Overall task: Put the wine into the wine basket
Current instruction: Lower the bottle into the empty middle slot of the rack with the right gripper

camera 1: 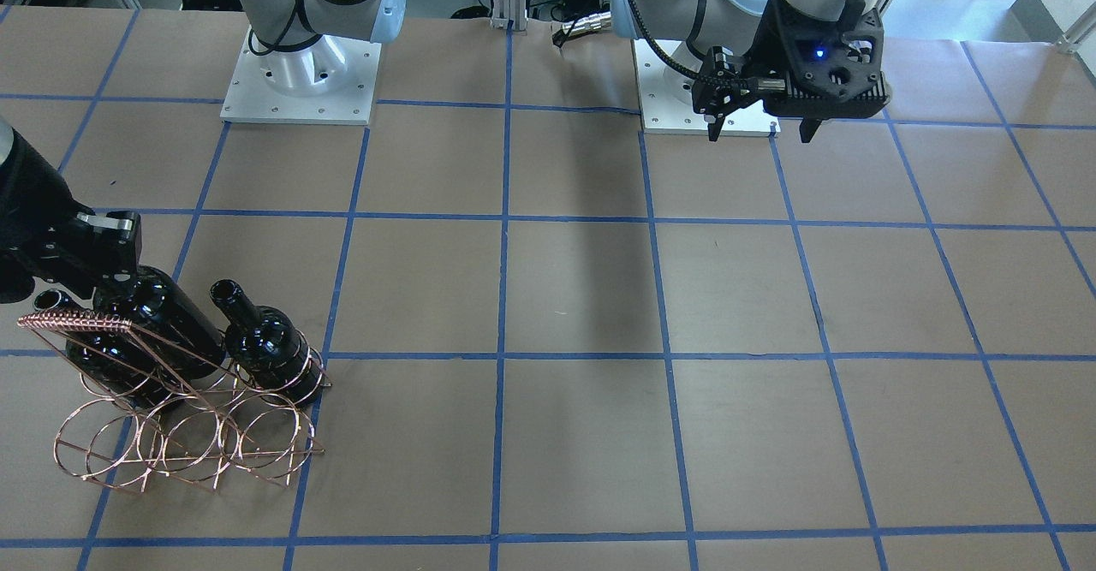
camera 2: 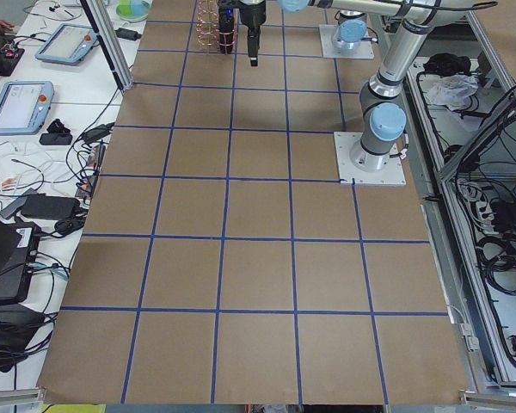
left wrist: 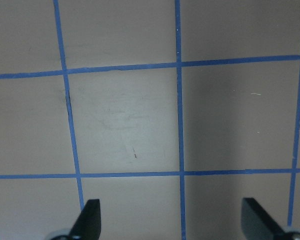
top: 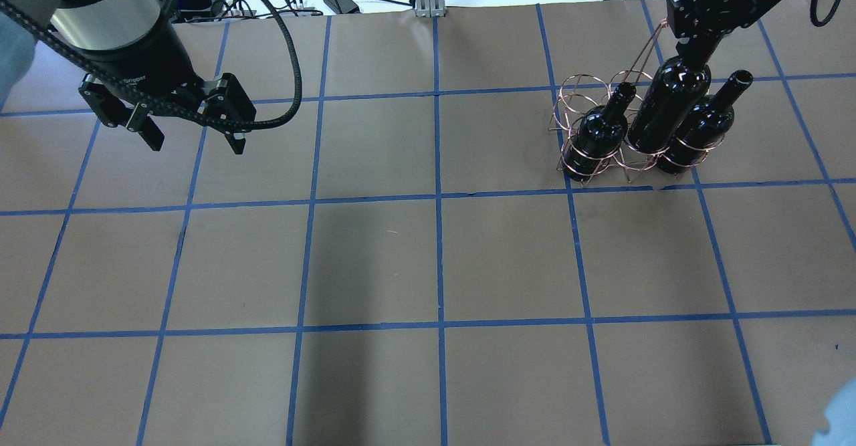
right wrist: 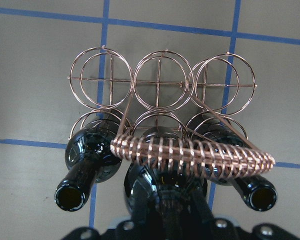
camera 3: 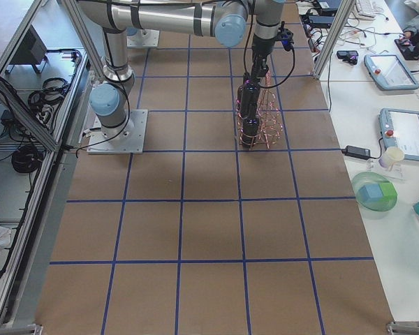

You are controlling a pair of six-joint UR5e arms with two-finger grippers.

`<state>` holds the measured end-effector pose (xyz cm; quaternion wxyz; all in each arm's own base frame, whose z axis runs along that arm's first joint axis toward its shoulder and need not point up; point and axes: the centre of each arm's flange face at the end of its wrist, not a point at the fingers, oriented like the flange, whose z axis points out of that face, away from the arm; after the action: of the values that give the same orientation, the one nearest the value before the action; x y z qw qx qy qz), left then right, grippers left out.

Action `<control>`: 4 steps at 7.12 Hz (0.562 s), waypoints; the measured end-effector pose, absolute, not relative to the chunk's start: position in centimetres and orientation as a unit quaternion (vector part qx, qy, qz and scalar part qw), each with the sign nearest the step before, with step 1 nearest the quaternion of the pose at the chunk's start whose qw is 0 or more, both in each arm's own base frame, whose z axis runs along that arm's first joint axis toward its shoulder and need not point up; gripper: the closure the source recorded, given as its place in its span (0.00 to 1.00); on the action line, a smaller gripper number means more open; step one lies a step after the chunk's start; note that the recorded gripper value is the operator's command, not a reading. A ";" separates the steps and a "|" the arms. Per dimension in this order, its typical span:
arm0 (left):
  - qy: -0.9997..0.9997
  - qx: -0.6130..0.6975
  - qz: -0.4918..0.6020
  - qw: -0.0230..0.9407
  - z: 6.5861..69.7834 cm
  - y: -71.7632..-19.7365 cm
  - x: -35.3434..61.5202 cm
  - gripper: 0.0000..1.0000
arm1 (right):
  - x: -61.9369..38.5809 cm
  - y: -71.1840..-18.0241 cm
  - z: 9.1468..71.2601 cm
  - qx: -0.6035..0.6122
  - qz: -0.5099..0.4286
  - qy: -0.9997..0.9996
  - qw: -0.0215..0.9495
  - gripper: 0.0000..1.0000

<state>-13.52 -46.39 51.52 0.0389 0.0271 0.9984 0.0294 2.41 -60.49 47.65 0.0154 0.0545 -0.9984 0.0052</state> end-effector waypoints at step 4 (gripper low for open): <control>0.998 0.055 0.016 0.017 50.8 -46.6 -14.2 0.00 | 2.0 -62.4 42.6 0.060 0.009 -0.998 0.017 0.96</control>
<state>-14.18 -46.64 50.80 0.0172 0.0555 0.9982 0.0163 2.04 -62.41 42.62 0.0171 0.0595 -0.9980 0.0090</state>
